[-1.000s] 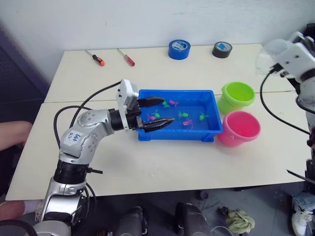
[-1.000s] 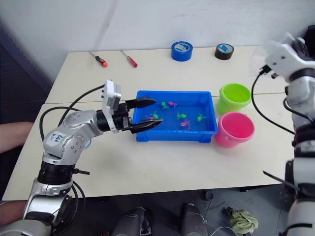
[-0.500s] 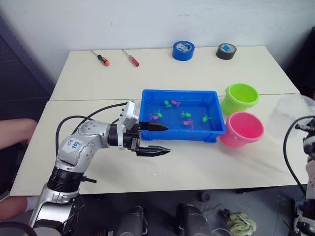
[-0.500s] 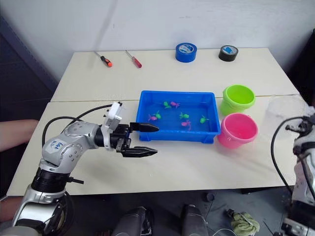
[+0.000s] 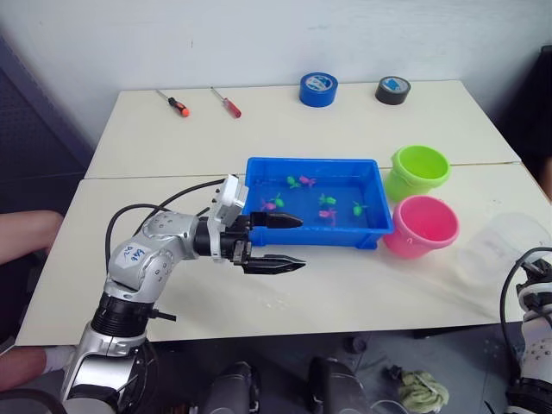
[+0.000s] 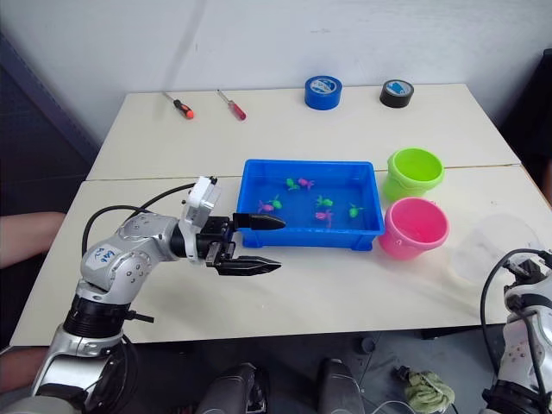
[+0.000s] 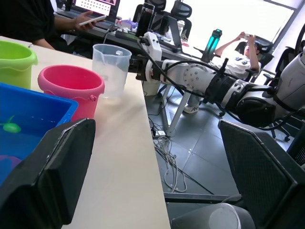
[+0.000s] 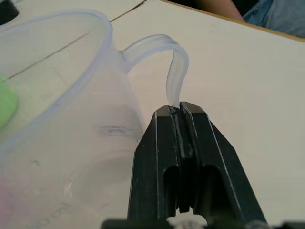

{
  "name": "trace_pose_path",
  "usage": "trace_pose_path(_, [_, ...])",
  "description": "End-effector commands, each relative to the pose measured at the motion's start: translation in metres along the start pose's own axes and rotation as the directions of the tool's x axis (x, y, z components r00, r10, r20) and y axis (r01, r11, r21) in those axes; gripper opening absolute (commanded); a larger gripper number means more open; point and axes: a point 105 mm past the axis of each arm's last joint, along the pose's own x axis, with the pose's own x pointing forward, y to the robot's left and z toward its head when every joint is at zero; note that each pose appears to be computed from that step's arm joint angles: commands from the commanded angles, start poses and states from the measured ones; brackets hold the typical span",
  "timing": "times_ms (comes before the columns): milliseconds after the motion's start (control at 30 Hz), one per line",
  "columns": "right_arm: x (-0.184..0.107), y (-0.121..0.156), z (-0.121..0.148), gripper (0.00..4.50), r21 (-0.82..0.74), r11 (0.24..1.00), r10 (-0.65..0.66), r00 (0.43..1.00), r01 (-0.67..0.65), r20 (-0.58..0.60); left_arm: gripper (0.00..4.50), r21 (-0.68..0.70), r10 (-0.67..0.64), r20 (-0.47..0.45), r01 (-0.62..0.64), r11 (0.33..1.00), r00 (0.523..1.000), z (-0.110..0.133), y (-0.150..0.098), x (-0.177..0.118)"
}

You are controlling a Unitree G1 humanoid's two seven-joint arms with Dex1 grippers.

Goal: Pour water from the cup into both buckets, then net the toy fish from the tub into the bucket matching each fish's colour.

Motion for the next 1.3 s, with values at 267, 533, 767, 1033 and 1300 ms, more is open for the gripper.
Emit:
trace_pose_path(267, [-0.007,-0.03,-0.007,1.4,-0.127,0.989,-0.071,0.996,0.078,0.06,4.5,0.081,-0.018,-0.004,0.018,0.997,1.0,0.011,-0.006,0.001])
trace_pose_path(533, [-0.053,-0.039,0.015,4.49,-0.247,0.968,-0.032,0.996,0.05,0.078,4.5,0.064,-0.057,-0.014,0.058,0.996,0.998,0.012,-0.006,0.004])
trace_pose_path(767, [-0.093,0.028,0.074,4.49,-0.351,0.855,0.411,0.911,-0.383,0.008,4.5,0.024,-0.035,-0.02,0.035,0.999,0.999,0.006,-0.001,0.002])
trace_pose_path(1033, [-0.143,0.172,0.097,4.49,-0.215,0.248,0.909,0.304,-0.945,-0.287,4.5,0.0,0.144,-0.018,-0.144,0.99,0.989,0.004,0.004,-0.024])
trace_pose_path(1300, [-0.17,0.268,0.078,4.49,-0.118,-0.181,0.939,-0.136,-0.976,-0.317,4.5,-0.008,0.562,-0.044,-0.563,0.827,0.826,-0.014,-0.012,-0.095])
